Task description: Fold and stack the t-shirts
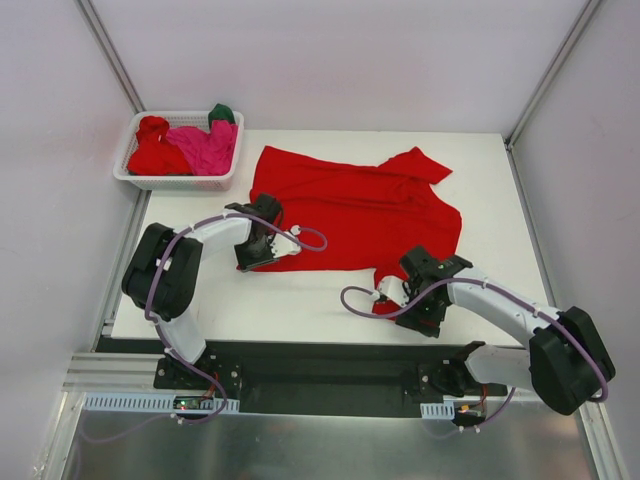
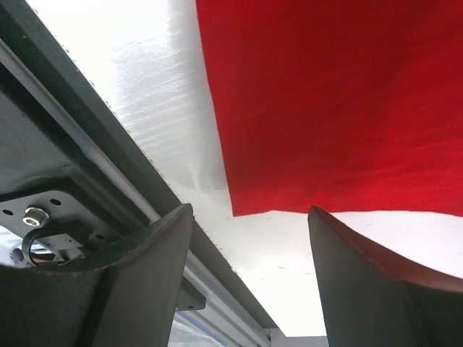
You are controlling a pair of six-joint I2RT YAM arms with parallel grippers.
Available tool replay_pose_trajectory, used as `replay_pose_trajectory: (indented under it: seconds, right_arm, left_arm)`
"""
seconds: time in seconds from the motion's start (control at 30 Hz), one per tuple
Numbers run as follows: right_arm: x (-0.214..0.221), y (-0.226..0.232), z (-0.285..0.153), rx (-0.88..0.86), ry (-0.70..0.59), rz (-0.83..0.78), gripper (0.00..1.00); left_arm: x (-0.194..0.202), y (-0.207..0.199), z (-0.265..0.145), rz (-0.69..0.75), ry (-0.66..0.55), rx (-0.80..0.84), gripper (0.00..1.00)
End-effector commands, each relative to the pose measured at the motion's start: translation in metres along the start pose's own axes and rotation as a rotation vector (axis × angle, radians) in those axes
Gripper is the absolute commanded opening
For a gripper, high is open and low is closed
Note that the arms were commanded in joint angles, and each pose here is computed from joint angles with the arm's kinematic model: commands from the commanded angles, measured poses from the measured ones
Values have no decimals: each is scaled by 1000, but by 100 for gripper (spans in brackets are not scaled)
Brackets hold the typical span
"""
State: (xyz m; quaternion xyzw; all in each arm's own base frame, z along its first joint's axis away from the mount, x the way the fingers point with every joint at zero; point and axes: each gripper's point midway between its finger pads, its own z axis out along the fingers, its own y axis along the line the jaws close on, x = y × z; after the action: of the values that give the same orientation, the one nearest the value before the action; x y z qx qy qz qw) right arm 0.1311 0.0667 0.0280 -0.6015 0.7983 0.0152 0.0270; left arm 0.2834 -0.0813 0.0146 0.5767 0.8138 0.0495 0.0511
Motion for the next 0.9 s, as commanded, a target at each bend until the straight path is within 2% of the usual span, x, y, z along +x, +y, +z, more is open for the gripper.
replay_pose_trajectory:
  seconds: [0.0, 0.43, 0.47, 0.57, 0.63, 0.67, 0.73, 0.77, 0.87]
  right_arm:
    - [2, 9, 4, -44, 3, -17, 68]
    - [9, 0, 19, -23, 68, -36, 69]
    - [13, -3, 20, -12, 103, -32, 69]
    - [4, -9, 20, -8, 90, -23, 67]
    - [1, -10, 18, -14, 85, -19, 59]
    - [-3, -12, 17, -14, 83, -19, 48]
    - [-3, -12, 15, -17, 86, -22, 35]
    - [-4, -12, 15, -17, 84, -21, 25]
    - [-4, -13, 13, -15, 84, -15, 7]
  left_arm:
    - [9, -10, 5, -5, 20, 38, 19]
    - [8, -12, 3, -12, 12, 40, 17]
    - [8, -12, 3, -13, 12, 40, 18]
    - [7, -12, 1, -16, 3, 35, 18]
    - [8, -12, 1, -17, 2, 36, 18]
    - [7, -12, 0, -17, -1, 35, 17]
    - [8, -14, 0, -17, -1, 40, 17]
    - [9, -15, 1, -20, 1, 42, 17]
    - [8, -16, 2, -20, 0, 49, 17]
